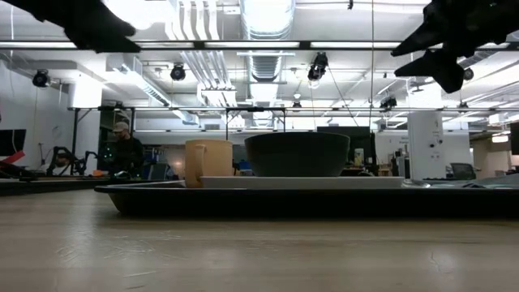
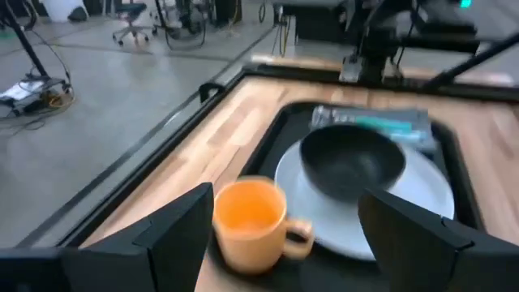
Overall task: Set up tray
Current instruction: Return to Home Position
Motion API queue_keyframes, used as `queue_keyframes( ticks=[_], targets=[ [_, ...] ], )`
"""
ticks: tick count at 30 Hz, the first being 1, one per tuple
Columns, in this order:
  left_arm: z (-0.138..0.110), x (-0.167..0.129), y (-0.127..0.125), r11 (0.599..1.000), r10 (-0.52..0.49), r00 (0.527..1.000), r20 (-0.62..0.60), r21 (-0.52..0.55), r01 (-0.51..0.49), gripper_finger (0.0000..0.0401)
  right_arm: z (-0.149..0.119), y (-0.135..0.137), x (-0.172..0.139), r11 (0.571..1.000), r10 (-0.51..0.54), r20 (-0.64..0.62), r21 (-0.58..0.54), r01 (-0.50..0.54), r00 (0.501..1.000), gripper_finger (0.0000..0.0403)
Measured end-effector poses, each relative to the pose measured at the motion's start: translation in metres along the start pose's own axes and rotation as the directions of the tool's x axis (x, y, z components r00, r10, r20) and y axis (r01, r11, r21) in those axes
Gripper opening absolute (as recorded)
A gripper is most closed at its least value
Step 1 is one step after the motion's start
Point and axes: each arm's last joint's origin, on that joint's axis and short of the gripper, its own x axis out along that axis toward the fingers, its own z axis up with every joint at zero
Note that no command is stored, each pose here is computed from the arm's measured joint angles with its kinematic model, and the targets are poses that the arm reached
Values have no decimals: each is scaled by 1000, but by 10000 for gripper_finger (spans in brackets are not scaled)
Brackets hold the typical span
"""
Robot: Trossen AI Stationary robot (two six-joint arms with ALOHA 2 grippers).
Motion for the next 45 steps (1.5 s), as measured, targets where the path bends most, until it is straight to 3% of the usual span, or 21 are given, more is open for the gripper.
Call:
queue_keyframes(
  ticks=[5, 7, 9, 11, 18, 21, 23, 25, 35, 40, 45],
  targets=[
    [-1, -20, 12, 992, -9, 1000, 13, -123, 10, 283, 4, 4, -2, 998, 52, -19, 21, -52, 998, 187],
    [-5, -25, 14, 997, -42, 998, 39, -69, 45, 283, 4, 6, -2, 995, 96, -38, 27, -95, 995, 187],
    [-11, -26, 12, 987, -155, 987, 43, 47, 153, 283, 3, 6, -1, 994, 107, -52, 2, -107, 993, 187],
    [-17, -25, 8, 958, -268, 962, 57, 124, 259, 283, 4, 7, -1, 993, 112, -44, -28, -114, 993, 187],
    [-36, -31, 6, 848, -529, 802, 278, 126, 515, 283, 13, 17, -2, 959, 235, 20, -170, -228, 972, 187],
    [-52, -28, 5, 830, -546, 774, 320, 82, 552, 283, 17, 20, -3, 941, 279, 62, -219, -259, 958, 187],
    [-64, -21, 2, 823, -559, 785, 267, 63, 565, 283, 18, 21, -2, 939, 286, 72, -222, -264, 956, 187],
    [-65, -19, 0, 805, -585, 767, 262, 69, 590, 283, 18, 22, -1, 942, 284, 72, -209, -264, 956, 187],
    [-91, -2, -6, 806, -587, 778, 222, 67, 589, 283, 15, 21, 1, 955, 276, 46, -128, -268, 960, 187],
    [-101, 5, -8, 805, -587, 775, 232, 68, 589, 283, 14, 29, -1, 872, 414, -12, -281, -400, 910, 187],
    [-114, 13, -11, 804, -585, 764, 273, 69, 591, 283, 16, 31, -2, 859, 431, 8, -312, -407, 902, 187]
  ],
)
